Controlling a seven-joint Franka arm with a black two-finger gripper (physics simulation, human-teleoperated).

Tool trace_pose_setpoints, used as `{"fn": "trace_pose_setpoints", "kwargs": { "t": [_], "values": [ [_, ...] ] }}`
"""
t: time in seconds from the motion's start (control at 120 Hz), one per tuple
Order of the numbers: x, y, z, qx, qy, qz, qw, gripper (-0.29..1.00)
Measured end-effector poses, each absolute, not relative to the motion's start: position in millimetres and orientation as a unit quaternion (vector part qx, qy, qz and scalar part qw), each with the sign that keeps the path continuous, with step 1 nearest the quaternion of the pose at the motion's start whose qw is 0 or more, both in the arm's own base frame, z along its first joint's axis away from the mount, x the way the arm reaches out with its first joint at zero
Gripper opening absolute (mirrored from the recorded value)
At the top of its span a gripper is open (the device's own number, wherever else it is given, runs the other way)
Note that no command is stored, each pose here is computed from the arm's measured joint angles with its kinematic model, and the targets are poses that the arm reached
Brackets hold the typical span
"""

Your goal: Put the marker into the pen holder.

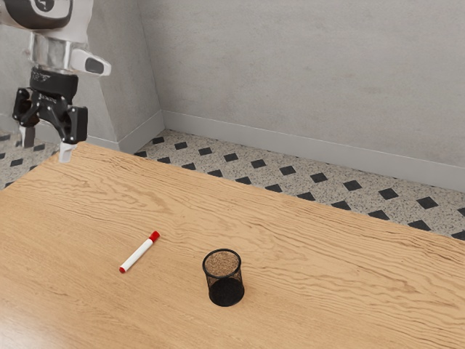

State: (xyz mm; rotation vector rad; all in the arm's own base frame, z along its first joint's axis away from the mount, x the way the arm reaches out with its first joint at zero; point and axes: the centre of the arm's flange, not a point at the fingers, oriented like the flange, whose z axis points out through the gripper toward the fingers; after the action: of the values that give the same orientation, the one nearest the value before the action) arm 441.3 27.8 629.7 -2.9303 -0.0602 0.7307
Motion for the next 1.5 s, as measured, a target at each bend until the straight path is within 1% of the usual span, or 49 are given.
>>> {"fn": "trace_pose_setpoints", "kwargs": {
  "t": [0.092, 0.158, 0.25, 0.317, 0.367, 0.4, 0.458, 0.492, 0.525, 0.575, 0.642, 0.767, 0.942, 1.167, 1.267, 1.417, 1.5],
  "values": [
    [461.2, 25.7, 631.7, -0.983, -0.011, 0.171, 0.070, 0.70],
    [470.6, 27.8, 635.0, -0.988, -0.009, 0.135, 0.070, 0.70],
    [478.5, 40.8, 638.6, -0.993, -0.019, 0.102, 0.059, 0.70],
    [481.8, 33.6, 643.2, -0.995, -0.010, 0.082, 0.060, 0.70],
    [481.0, 21.5, 632.1, -0.995, 0.005, 0.083, 0.062, 0.70],
    [470.5, 29.5, 596.8, -0.993, 0.004, 0.106, 0.057, 0.70],
    [447.2, 61.8, 491.5, -0.986, -0.018, 0.162, 0.035, 0.70],
    [446.1, 67.1, 438.8, -0.982, -0.022, 0.184, 0.029, 0.70],
    [448.5, 68.6, 397.0, -0.980, -0.024, 0.196, 0.025, 0.70],
    [451.8, 70.2, 356.4, -0.980, -0.027, 0.194, 0.022, 0.70],
    [460.8, 72.5, 330.2, -0.984, -0.031, 0.171, 0.021, 0.70],
    [482.1, 76.4, 312.0, -0.991, -0.045, 0.126, 0.013, 0.70],
    [540.7, 68.6, 282.7, -0.996, -0.044, 0.074, 0.016, 0.70],
    [554.9, 66.2, 264.1, -0.998, -0.033, 0.049, 0.015, 0.70],
    [555.5, 66.2, 261.9, -0.998, -0.033, 0.043, 0.010, 0.63],
    [555.0, 67.0, 260.4, -0.999, -0.033, 0.038, 0.005, 0.46],
    [554.3, 67.7, 260.2, -0.999, -0.032, 0.037, 0.004, 0.39]
  ]
}}
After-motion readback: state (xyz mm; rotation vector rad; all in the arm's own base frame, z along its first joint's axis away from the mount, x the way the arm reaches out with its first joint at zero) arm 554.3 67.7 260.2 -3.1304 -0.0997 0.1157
